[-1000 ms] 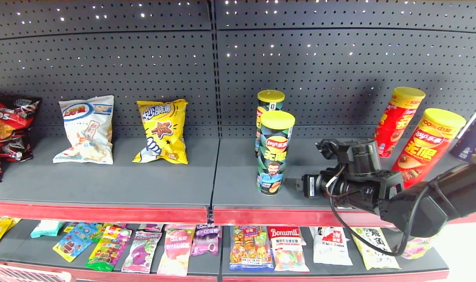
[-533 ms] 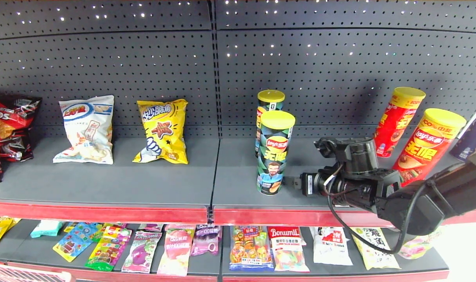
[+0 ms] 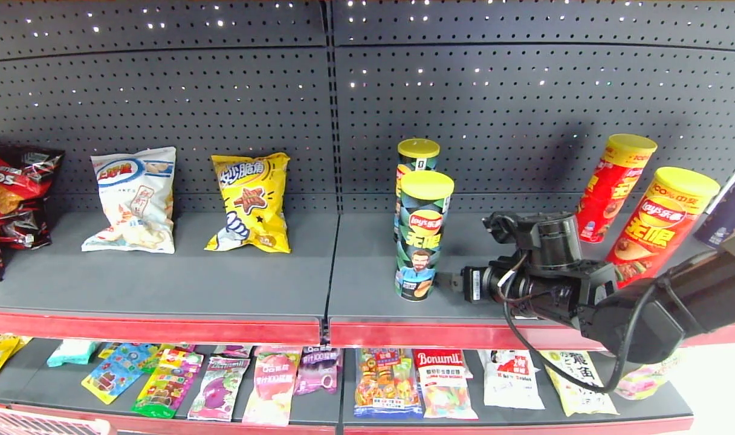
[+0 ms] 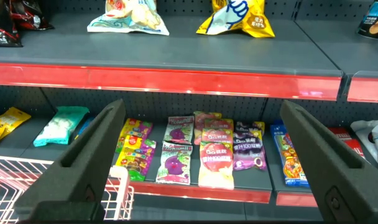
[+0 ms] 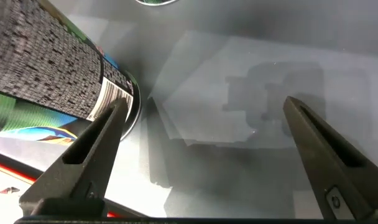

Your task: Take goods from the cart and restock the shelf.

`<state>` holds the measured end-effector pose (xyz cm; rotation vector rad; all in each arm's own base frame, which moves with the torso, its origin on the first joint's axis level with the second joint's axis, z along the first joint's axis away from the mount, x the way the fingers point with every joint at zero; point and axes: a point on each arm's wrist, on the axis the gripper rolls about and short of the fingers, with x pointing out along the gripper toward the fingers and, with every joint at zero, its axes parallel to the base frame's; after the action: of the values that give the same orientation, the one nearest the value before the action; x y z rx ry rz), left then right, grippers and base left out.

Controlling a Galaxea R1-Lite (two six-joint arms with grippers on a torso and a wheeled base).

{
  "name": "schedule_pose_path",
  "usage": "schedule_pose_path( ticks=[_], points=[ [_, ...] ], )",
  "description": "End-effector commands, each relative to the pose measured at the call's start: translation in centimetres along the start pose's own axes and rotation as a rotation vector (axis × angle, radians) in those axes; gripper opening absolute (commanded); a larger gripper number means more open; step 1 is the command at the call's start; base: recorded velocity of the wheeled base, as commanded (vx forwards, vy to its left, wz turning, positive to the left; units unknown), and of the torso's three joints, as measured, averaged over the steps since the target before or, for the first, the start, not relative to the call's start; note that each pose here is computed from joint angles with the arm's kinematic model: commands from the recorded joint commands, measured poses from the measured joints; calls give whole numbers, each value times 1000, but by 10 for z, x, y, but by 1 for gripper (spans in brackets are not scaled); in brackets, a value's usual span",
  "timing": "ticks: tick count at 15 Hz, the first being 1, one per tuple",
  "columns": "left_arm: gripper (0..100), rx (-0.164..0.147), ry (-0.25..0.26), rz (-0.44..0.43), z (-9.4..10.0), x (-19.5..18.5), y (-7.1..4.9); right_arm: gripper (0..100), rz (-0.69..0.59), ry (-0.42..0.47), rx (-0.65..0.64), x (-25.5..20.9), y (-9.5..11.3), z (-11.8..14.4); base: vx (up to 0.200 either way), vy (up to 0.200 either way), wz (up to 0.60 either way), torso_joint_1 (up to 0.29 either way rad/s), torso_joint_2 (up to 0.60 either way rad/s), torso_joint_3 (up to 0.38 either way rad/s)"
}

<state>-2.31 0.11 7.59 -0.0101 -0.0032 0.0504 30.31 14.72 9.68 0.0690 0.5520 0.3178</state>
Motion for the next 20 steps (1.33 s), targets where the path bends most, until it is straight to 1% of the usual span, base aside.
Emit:
schedule_pose_path(
  ticks=[1,7,20],
  points=[
    [100,-1,1,0,0,0,0,100,1,-4,1,-1,0,1,0,0,0,0,0,0],
    [100,1,1,0,0,0,0,100,1,-5,1,0,0,1,0,0,0,0,0,0],
    [100,-1,1,0,0,0,0,100,-4,-37,8,3,-3,7,0,0,0,0,0,0]
  ],
)
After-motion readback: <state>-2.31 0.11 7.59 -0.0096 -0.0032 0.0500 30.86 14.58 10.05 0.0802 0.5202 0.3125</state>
